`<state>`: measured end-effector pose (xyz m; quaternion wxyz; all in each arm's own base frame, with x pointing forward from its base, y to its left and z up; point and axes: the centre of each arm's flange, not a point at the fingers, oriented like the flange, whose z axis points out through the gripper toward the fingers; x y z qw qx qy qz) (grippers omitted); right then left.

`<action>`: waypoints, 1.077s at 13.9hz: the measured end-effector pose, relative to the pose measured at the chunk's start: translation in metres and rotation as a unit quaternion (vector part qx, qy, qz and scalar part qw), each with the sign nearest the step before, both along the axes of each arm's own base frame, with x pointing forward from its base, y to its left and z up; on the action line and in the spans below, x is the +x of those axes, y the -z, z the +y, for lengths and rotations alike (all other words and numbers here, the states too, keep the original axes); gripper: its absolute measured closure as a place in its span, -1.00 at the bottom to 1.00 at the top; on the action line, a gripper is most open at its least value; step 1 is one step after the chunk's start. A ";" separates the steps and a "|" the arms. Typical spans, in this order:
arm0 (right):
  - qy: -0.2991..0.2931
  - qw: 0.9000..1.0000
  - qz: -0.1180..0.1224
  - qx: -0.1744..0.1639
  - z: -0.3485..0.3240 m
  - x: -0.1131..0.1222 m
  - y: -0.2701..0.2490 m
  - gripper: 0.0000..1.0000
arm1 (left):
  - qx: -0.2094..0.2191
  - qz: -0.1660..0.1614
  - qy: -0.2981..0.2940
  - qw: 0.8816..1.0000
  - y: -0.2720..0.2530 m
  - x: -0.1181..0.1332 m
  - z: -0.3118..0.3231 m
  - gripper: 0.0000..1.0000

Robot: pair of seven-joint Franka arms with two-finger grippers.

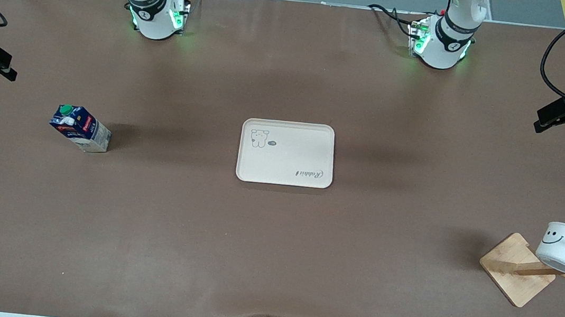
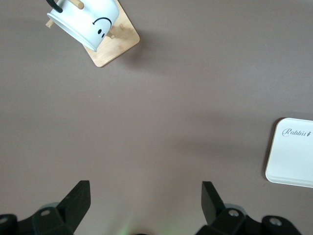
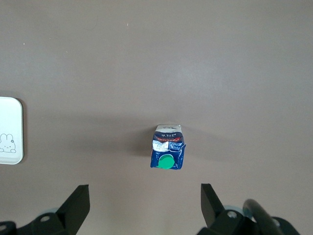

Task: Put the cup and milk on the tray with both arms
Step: 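Move the left gripper toward the white mug on the wooden stand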

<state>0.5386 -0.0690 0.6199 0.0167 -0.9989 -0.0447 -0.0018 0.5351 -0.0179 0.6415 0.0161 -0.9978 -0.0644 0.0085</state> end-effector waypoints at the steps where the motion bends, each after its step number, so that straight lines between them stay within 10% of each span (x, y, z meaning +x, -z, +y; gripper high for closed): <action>1: 0.000 1.000 0.000 0.000 0.000 0.000 0.000 -1.00 | 0.000 0.000 0.000 1.000 0.000 0.000 0.000 -1.00; 15: 0.001 1.000 0.000 0.000 -0.001 0.000 0.000 -1.00 | -0.001 -0.075 -0.063 0.995 0.043 0.039 0.078 -1.00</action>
